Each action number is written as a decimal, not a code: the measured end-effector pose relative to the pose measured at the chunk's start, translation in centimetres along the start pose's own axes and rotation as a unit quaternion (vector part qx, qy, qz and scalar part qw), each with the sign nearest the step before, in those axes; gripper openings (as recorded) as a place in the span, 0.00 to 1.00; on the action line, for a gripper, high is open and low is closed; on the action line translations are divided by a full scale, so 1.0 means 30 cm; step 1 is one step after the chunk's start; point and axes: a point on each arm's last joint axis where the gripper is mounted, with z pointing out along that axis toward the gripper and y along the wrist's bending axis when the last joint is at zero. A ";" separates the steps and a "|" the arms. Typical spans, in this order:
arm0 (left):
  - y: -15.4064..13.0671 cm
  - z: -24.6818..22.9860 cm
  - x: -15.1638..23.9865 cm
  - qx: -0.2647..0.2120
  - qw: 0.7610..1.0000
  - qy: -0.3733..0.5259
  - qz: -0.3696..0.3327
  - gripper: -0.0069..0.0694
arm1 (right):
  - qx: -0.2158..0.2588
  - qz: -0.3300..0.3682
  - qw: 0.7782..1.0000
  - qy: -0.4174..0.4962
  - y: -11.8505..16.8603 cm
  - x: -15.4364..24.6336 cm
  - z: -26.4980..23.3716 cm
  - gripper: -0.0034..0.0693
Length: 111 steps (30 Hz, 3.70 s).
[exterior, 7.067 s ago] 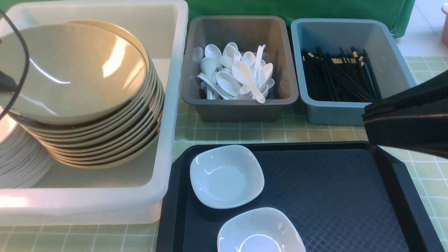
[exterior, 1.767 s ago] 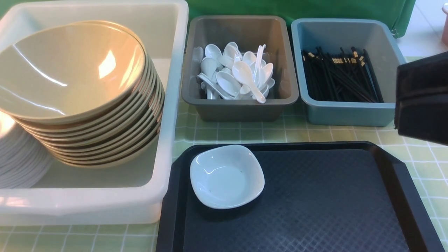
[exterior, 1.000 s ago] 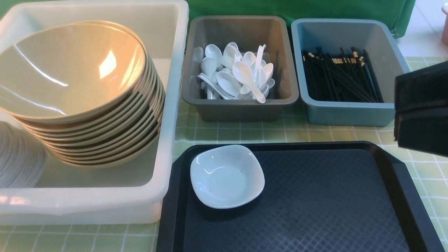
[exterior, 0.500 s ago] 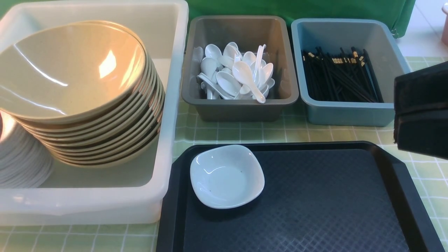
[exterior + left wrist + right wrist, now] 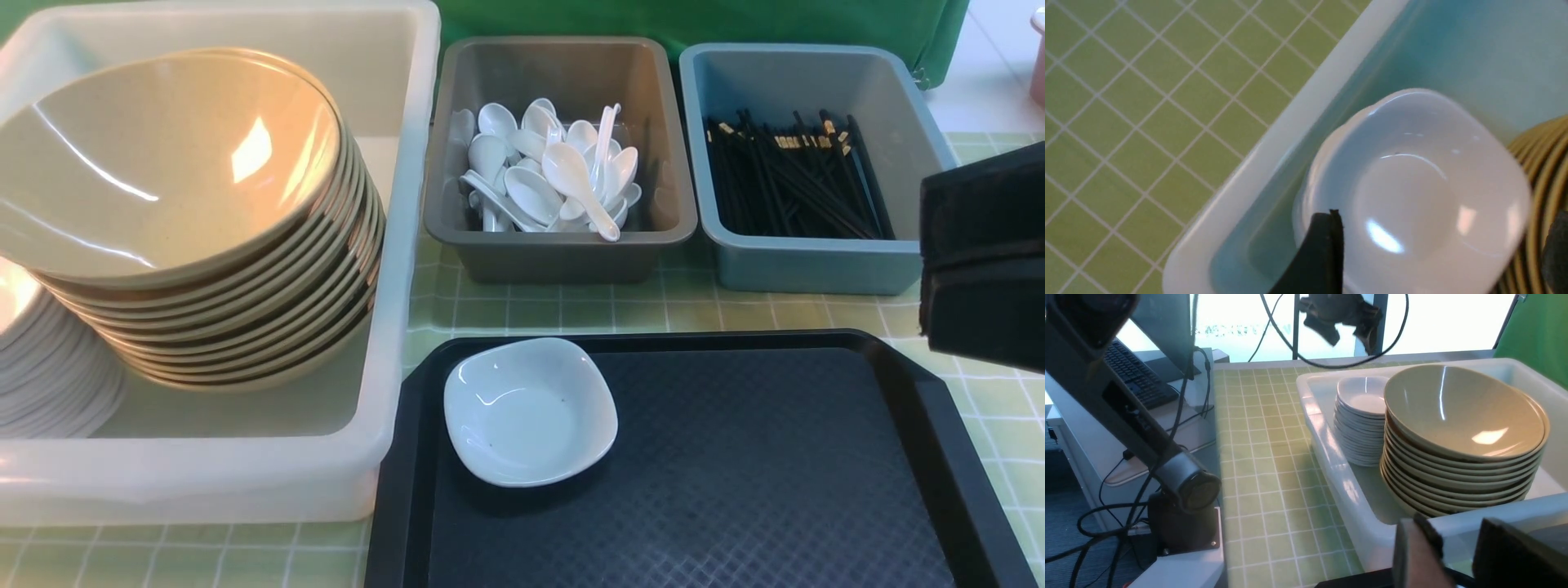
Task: On green table put chopsticks spoon bowls plates into blue grey white boxes.
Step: 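Place the white bowl into the white bin with the other dishes with the left gripper, then grasp the small white bowl on the black tray by its rim with the left gripper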
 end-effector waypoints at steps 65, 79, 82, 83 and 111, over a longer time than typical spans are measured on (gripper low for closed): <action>-1.250 0.186 0.442 0.263 0.740 0.163 0.597 0.87 | 0.012 0.033 0.992 0.121 -0.006 0.073 -0.008 0.09; -1.263 0.309 0.632 0.172 0.840 0.300 0.417 0.87 | 0.039 0.026 0.994 0.102 -0.023 0.062 -0.006 0.08; -1.269 0.370 0.668 0.154 0.842 0.317 0.407 0.87 | 0.039 0.027 0.994 0.101 -0.023 0.062 -0.006 0.08; -1.271 0.400 0.684 0.147 0.843 0.327 0.402 0.87 | 0.039 0.028 0.994 0.101 -0.023 0.062 -0.006 0.08; -1.306 0.350 0.764 0.239 0.761 0.342 0.496 0.23 | 0.039 0.037 0.993 0.103 -0.022 0.063 -0.006 0.10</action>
